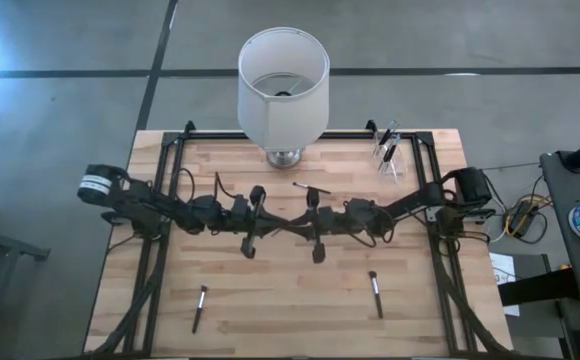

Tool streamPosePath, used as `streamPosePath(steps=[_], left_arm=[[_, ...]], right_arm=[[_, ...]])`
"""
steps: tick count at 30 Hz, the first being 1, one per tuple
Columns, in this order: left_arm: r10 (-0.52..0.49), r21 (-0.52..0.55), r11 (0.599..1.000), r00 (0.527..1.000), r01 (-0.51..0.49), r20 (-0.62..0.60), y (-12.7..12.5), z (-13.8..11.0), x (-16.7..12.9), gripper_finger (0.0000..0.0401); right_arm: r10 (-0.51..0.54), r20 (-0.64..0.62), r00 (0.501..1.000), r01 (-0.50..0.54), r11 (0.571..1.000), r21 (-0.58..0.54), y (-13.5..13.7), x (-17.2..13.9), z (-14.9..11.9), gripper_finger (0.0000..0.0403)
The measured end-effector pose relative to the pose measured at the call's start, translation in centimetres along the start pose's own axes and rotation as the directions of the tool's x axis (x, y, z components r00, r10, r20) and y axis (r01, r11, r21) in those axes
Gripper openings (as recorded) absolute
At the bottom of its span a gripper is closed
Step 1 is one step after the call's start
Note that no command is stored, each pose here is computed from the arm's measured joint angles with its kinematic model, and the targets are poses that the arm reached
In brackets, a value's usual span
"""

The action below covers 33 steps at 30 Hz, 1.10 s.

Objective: Put items in baskets/containers
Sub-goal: Put the eye groomer brush into the transparent organizer

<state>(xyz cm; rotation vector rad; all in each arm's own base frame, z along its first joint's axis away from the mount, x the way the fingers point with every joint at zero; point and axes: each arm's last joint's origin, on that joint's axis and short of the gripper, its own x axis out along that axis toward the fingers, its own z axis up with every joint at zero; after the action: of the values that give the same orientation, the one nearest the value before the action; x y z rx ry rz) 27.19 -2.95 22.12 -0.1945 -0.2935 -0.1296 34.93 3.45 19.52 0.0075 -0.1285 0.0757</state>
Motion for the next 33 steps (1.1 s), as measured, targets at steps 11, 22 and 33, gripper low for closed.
streamPosePath(steps=[11, 22, 33], left_arm=[[0.082, 0.050, 0.996, 0.992, -0.078, -0.095, -0.1, 1.5, -1.1, 0.0027], [0.179, 0.149, 0.976, 0.977, -0.161, -0.119, 0.6, 1.6, -5.8, 0.0039], [0.233, 0.136, 0.966, 0.968, -0.219, -0.097, 1.3, 1.1, -7.9, 0.0001]], right_arm=[[-0.156, -0.109, 0.982, 0.154, 0.988, -0.028, -0.8, -2.9, 3.0, 0.0013], [-0.572, -0.197, 0.797, 0.568, 0.819, -0.080, -2.6, -11.0, 7.1, 0.0012], [-0.883, -0.231, 0.410, 0.903, 0.429, -0.037, -6.8, -19.6, 7.3, 0.0012]])
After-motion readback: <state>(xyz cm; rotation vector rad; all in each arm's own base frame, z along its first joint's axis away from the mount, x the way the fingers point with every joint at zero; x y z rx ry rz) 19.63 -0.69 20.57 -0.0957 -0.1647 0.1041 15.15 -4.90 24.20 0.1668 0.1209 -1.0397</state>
